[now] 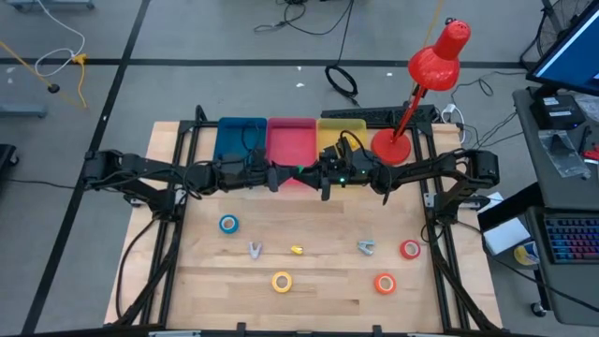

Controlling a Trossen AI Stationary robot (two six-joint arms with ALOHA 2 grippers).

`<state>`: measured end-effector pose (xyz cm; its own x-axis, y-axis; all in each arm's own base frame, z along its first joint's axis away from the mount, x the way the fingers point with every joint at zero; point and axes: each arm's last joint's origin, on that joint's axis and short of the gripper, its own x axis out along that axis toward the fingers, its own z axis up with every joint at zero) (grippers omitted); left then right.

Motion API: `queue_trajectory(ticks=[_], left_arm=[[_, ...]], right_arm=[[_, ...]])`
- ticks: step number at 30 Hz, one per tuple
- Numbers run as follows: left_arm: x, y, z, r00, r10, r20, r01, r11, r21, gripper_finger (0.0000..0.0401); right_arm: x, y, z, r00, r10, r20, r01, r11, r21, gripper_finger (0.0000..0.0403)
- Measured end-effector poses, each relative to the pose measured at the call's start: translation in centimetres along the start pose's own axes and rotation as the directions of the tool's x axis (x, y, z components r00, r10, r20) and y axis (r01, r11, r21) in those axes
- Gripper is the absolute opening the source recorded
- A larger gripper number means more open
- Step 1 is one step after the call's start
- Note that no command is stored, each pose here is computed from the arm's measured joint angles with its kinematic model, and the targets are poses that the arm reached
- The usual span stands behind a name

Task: Pick and place Stapler, Stapler remover, tape
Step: Put the small green stapler into the yellow bin

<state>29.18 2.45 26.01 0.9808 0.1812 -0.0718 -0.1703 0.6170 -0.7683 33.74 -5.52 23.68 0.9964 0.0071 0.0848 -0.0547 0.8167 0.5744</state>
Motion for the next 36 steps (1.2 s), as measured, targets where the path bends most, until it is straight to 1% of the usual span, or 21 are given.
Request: queue_trajectory(ticks=[9,12,18,24,27,31,36], left_arm=[[0.1,0.4,0.4,1.000,-0.008,-0.009,0.008,0.999,0.031,0.0071],[0.1,0.4,0.5,1.000,-0.011,-0.014,0.012,0.999,0.039,0.0080],[0.1,0.7,0.8,1.000,-0.009,-0.010,0.010,0.999,0.036,0.0124],[0.1,0.8,0.9,1.000,-0.004,-0.008,0.004,0.999,0.045,0.0179],[0.2,1.0,1.1,1.000,0.000,-0.014,0.000,0.999,0.043,0.0197],[0.2,1.2,1.1,0.999,0.011,-0.034,-0.010,0.999,0.037,0.0200],[0.2,1.4,1.2,0.999,0.016,-0.037,-0.014,0.999,0.040,0.0178]], right_arm=[[0.0,-0.1,0.1,1.000,-0.007,0.005,0.007,1.000,0.018,0.0072],[0.0,-0.1,0.1,1.000,-0.008,0.005,0.008,1.000,0.020,0.0072],[0.0,-0.2,0.0,1.000,-0.025,0.007,0.025,0.999,0.022,0.0071],[0.0,-0.4,0.0,0.999,-0.050,-0.001,0.050,0.998,0.024,0.0053],[0.0,-0.5,0.0,0.998,-0.055,0.002,0.055,0.998,0.024,0.0051],[0.0,-0.5,-0.1,0.998,-0.058,-0.002,0.058,0.998,0.033,0.0053],[0.0,-0.5,-0.1,0.998,-0.056,-0.001,0.056,0.998,0.036,0.0053]])
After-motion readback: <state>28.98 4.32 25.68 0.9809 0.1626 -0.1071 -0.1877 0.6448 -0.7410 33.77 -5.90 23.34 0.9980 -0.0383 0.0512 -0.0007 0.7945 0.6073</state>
